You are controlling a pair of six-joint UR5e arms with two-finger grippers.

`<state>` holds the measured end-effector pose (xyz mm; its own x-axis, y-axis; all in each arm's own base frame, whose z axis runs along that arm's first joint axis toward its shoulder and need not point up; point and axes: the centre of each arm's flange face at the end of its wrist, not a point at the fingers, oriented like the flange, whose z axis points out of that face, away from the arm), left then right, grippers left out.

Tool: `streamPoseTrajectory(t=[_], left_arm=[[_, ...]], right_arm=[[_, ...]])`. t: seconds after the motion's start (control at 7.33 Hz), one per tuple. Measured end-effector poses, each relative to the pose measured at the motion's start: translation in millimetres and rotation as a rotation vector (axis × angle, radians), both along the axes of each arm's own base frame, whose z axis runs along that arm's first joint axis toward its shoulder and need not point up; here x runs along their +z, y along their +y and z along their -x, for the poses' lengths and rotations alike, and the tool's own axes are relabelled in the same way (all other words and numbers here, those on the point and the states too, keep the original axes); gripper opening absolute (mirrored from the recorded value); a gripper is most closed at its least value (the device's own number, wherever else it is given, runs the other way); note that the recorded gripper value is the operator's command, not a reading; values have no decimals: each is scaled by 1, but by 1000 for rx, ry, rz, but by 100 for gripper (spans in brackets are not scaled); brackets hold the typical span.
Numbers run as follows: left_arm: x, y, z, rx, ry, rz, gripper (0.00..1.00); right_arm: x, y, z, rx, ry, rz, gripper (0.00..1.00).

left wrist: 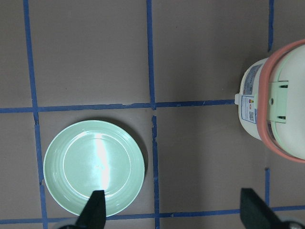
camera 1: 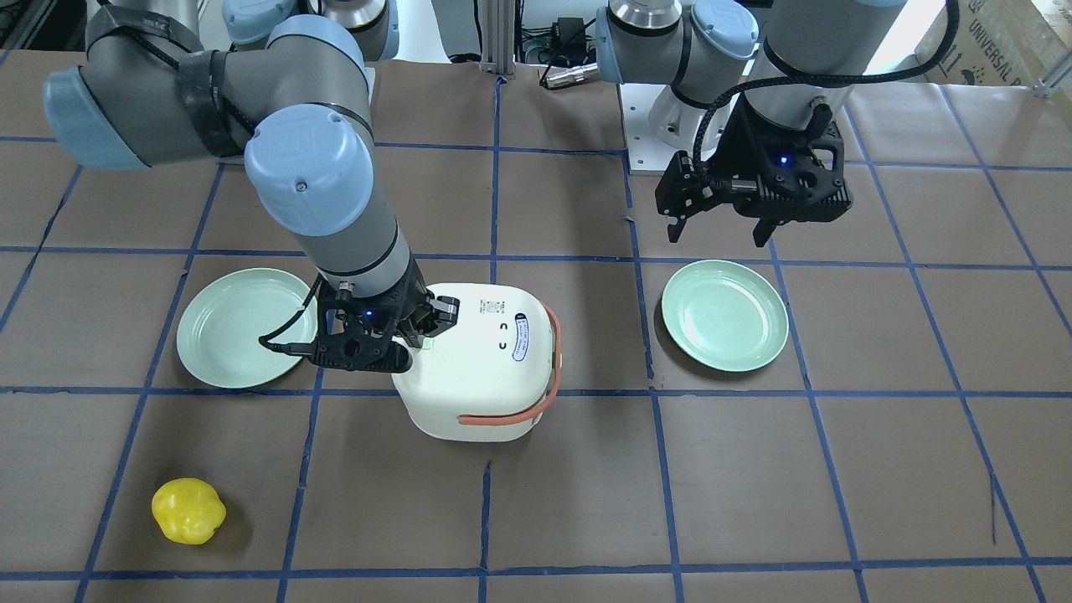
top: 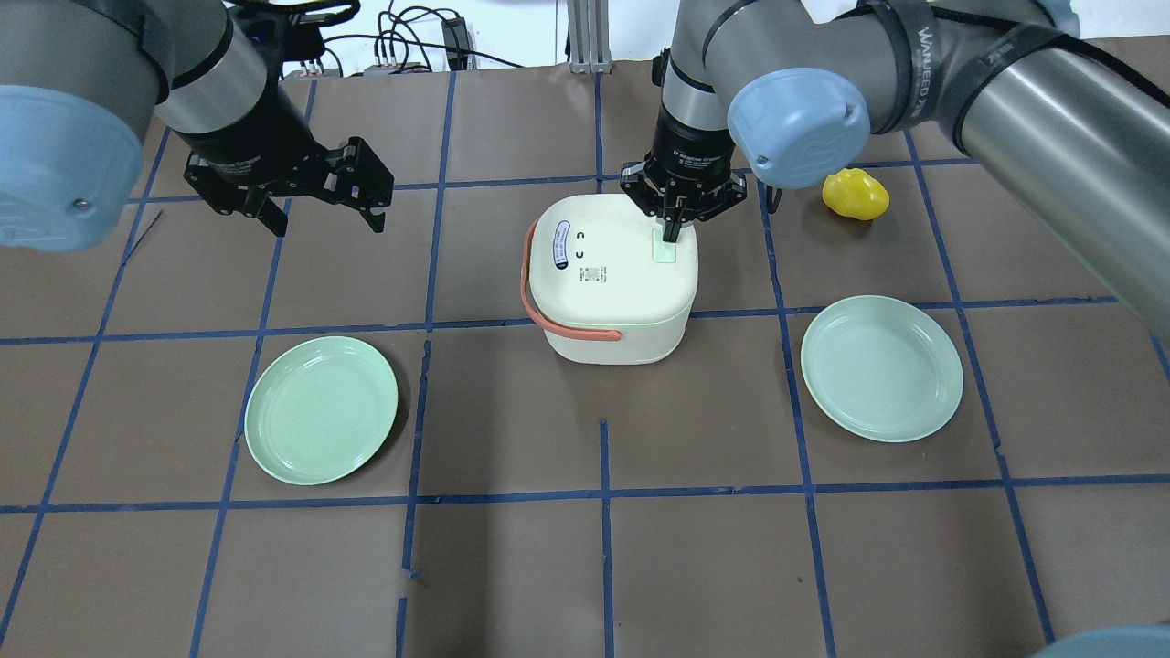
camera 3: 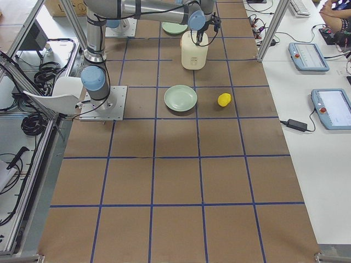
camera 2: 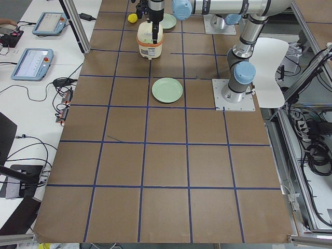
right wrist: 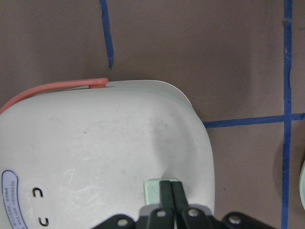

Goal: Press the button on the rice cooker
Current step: 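Press the green lid button with the closed right gripper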

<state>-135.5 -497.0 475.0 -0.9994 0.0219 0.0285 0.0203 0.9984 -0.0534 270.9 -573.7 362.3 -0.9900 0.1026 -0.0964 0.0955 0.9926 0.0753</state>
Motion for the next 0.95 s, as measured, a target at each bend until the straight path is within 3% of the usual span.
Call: streamPoseTrajectory(t=[0.95], left_arm=[[0, 0, 0, 0, -1, 0, 100]], right_arm=[[1, 2, -7, 9, -2, 8, 14]])
